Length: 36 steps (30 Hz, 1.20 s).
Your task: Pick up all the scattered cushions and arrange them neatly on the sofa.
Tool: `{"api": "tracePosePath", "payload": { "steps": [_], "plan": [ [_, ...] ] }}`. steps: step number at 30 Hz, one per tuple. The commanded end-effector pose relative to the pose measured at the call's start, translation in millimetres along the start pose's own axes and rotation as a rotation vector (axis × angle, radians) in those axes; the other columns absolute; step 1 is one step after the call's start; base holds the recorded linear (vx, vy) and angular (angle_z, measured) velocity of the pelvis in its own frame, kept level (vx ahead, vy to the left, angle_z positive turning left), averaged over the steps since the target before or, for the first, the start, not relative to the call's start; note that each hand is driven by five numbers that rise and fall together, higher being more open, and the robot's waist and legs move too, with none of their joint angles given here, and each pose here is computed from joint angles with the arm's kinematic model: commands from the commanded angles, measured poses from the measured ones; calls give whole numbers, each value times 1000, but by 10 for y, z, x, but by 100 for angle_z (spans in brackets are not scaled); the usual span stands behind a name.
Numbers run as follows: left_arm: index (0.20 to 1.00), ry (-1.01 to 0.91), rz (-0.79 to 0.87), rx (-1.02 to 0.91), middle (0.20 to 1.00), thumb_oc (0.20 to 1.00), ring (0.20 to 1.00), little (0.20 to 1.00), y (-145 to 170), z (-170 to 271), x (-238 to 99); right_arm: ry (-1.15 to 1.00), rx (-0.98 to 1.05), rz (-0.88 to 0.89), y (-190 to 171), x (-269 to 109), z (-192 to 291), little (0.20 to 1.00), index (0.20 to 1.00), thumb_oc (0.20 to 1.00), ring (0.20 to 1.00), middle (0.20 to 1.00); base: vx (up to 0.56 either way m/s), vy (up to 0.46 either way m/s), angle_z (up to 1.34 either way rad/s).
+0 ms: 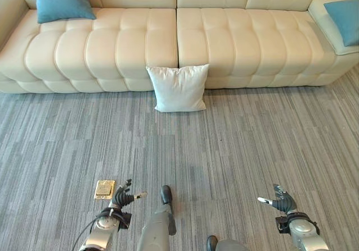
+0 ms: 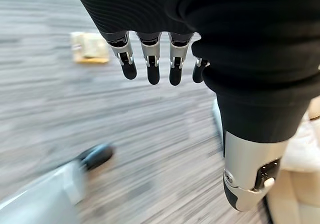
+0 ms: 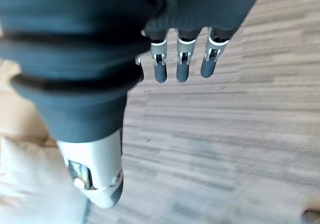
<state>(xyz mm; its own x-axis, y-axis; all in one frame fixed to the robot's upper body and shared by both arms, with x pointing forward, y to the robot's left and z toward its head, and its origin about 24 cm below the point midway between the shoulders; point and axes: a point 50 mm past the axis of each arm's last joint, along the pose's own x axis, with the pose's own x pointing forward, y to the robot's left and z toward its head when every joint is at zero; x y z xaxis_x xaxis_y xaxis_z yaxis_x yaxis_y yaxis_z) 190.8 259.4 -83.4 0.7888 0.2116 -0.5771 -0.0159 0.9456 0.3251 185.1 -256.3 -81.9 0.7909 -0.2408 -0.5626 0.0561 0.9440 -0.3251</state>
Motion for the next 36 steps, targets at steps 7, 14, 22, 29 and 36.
{"api": "tracePosePath", "payload": {
  "steps": [7, 14, 22, 29, 36],
  "plan": [
    [1000, -52, 56, 38, 1000, 1000, 1000, 1000, 155, 77, -10, -124, -49, 13, -32, 93, 346, 1000, 1000, 1000, 1000, 1000, 388, 140, -14],
    [1000, -37, 55, -5, 1000, 1000, 1000, 1000, 68, 34, -8, -114, -81, 8, -75, 103, 340, 1000, 1000, 1000, 1000, 1000, 452, -51, 9],
    [1000, -35, 6, -17, 1000, 1000, 1000, 1000, -84, 15, -21, -98, -78, -28, -236, 31, 242, 1000, 1000, 1000, 1000, 1000, 479, -301, 38],
    [1000, -11, -14, -24, 1000, 1000, 1000, 1000, -154, -29, -22, -79, -77, -70, -334, 55, 238, 1000, 1000, 1000, 1000, 1000, 325, -119, -26],
    [1000, 72, 25, -48, 1000, 1000, 1000, 1000, -95, -256, -103, -11, -107, -87, -351, 27, 76, 1000, 1000, 1000, 1000, 1000, 345, 115, -29]
  ]
}}
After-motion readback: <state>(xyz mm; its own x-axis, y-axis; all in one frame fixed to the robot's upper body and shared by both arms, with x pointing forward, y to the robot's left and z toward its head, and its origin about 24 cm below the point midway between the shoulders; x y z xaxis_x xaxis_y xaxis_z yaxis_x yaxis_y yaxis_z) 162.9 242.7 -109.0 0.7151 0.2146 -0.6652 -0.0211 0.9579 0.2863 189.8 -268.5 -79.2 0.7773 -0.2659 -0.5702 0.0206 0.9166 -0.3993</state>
